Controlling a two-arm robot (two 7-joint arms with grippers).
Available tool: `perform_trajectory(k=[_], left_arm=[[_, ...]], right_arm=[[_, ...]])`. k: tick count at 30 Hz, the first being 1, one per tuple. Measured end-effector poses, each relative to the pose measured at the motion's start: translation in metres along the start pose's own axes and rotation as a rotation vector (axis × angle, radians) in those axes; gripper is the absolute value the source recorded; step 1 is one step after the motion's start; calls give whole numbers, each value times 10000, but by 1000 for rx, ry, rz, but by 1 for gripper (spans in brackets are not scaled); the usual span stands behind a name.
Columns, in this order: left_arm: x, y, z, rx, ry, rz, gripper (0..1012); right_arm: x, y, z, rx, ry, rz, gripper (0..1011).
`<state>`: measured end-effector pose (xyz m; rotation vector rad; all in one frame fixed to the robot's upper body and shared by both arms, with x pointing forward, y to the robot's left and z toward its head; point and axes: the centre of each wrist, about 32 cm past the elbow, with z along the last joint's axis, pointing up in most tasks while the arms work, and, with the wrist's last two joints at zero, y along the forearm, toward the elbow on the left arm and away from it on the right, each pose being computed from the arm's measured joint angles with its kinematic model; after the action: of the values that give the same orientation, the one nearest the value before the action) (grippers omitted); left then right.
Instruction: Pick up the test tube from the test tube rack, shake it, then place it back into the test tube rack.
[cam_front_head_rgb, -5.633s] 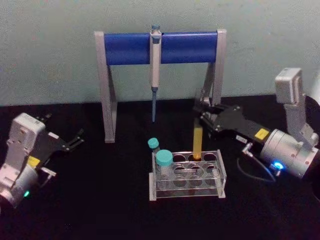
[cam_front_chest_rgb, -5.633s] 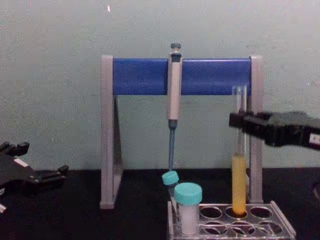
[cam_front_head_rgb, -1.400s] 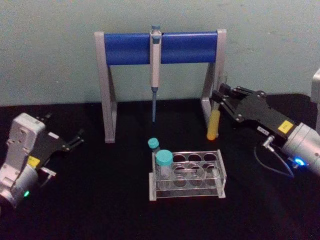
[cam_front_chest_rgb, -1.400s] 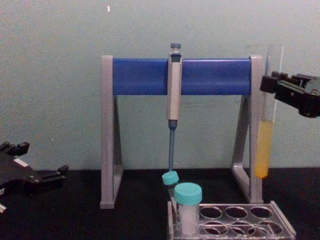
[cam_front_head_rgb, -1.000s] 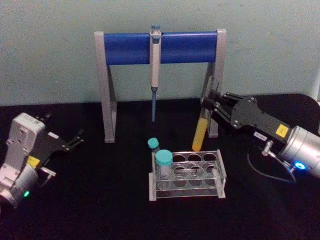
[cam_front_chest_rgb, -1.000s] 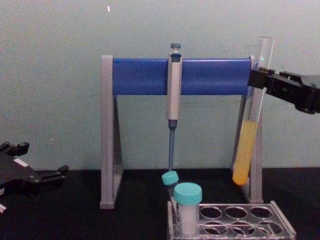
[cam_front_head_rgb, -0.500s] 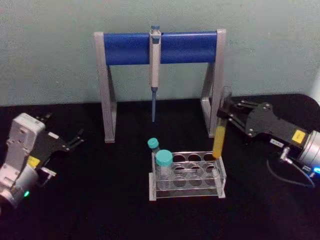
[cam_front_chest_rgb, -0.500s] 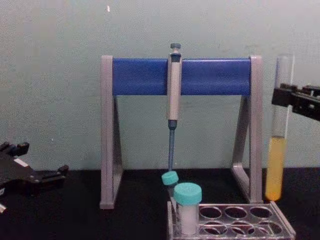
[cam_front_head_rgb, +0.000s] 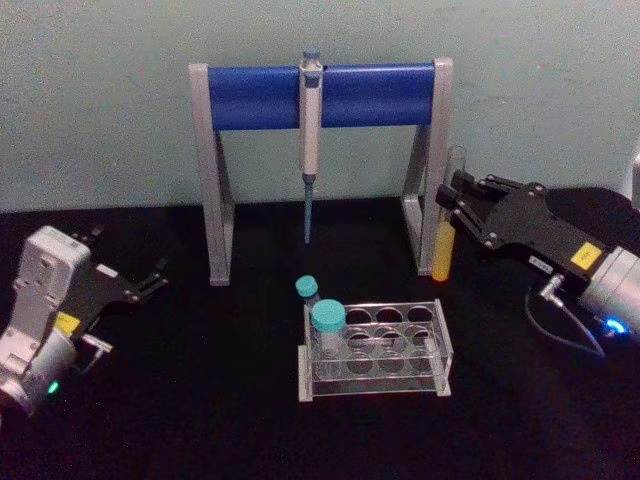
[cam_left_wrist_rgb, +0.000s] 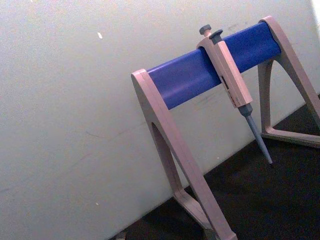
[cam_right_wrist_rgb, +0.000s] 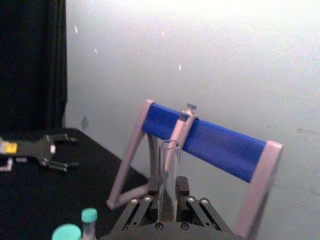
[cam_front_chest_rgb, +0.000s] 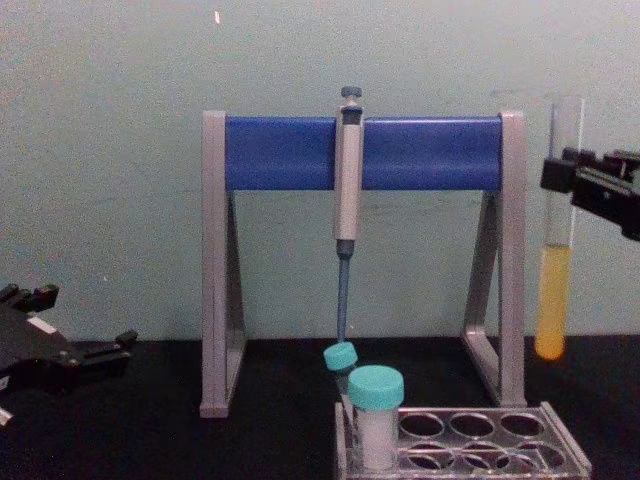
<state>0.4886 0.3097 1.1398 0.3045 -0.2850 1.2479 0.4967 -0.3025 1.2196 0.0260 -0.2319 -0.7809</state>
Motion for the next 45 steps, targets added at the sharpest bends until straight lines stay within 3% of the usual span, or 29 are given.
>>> perform_trajectory(k=[10,17,26,45], left_arm=[[0,0,0,0,0,0,1001],[0,0,0,0,0,0,1001],[0,0,0,0,0,0,1001],[0,0,0,0,0,0,1001]], right_arm=[[-9,112,-53,75,134,88,229],[36,96,-79,79,200,165,229],[110,13,-87,43,195,193,229],[60,75,-126,38,162,185,229]])
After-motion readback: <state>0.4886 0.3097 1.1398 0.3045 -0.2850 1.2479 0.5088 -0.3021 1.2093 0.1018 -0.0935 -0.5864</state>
